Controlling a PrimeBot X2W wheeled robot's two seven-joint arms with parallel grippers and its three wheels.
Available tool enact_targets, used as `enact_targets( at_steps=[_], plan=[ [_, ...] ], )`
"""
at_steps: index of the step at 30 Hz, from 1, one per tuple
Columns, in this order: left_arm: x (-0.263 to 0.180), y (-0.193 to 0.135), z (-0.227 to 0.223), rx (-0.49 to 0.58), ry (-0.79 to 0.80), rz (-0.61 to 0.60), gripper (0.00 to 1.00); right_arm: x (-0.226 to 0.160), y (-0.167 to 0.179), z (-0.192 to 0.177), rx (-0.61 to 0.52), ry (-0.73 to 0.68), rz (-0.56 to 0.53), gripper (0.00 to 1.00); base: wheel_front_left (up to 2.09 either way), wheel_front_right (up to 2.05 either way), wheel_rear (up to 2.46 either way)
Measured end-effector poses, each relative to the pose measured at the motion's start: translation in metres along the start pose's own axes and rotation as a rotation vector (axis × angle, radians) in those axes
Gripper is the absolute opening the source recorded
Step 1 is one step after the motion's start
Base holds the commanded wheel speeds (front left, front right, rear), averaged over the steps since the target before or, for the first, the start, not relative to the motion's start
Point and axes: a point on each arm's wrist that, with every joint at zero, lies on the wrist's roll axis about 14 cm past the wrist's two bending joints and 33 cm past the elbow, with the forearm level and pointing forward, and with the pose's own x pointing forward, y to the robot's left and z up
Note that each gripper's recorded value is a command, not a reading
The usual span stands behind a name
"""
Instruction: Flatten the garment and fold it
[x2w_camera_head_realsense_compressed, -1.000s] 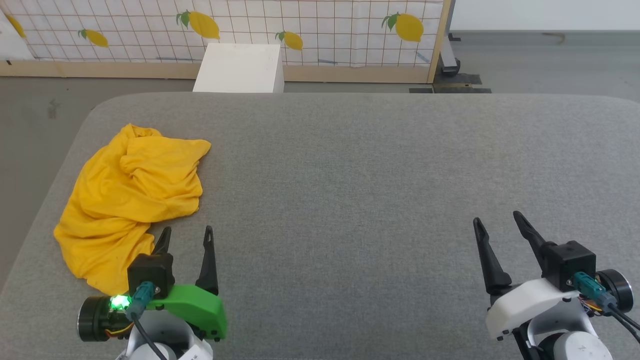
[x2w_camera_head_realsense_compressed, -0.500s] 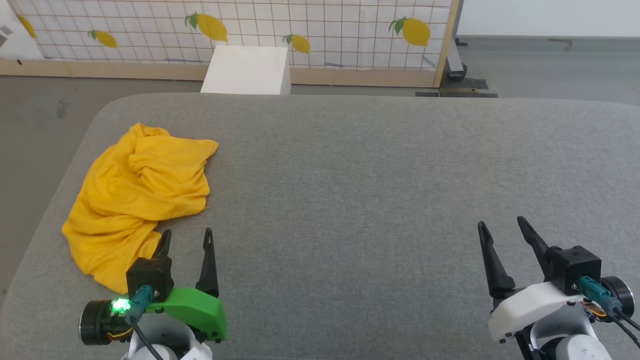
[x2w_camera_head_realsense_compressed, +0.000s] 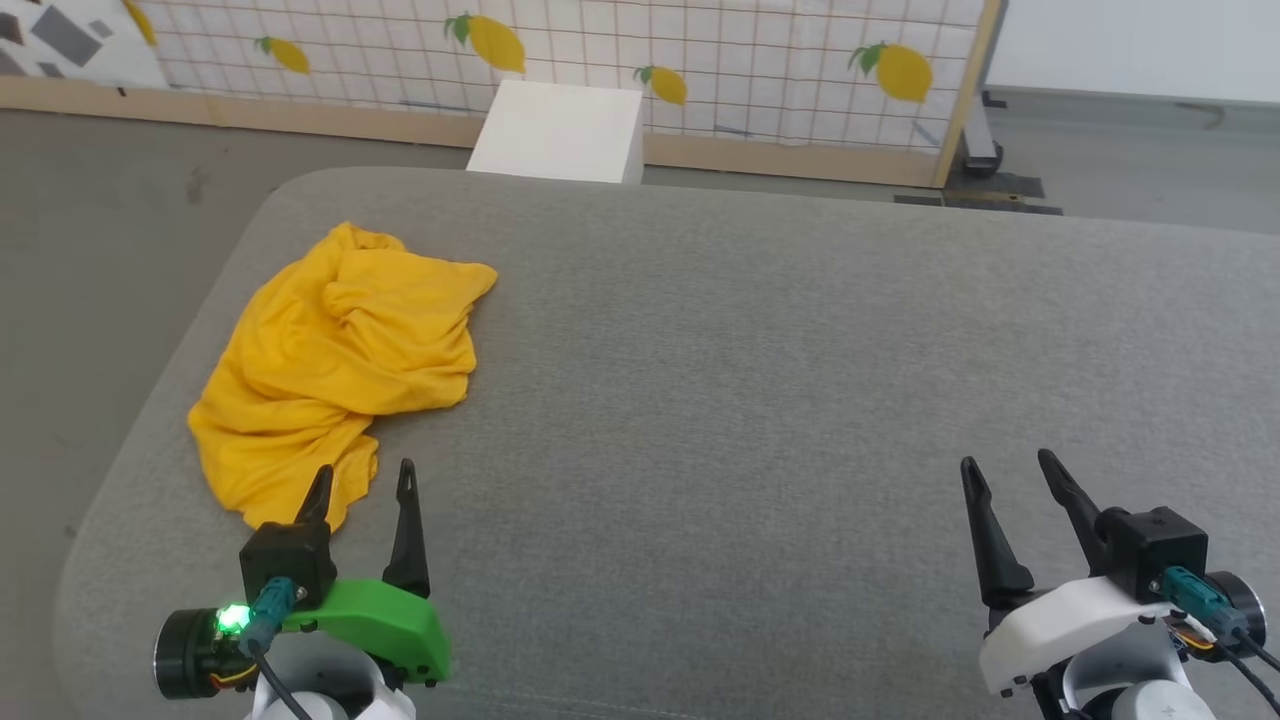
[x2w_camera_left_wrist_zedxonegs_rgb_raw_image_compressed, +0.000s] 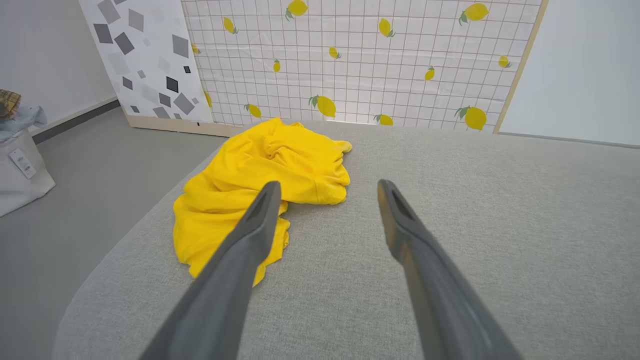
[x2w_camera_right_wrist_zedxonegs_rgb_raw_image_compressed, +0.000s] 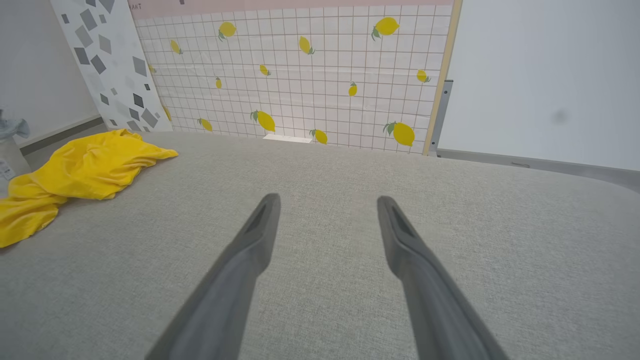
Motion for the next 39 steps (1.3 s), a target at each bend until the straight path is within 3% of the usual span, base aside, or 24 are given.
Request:
enact_targets(
  at_steps=[39],
  plan=[
    [-0.054,0.075,-0.007,-0.027,-0.020,0.242,1.00,0.026,0.058,-0.022,0.077,0.028,0.165,1.00,0.00,0.00,0.00]
  ],
)
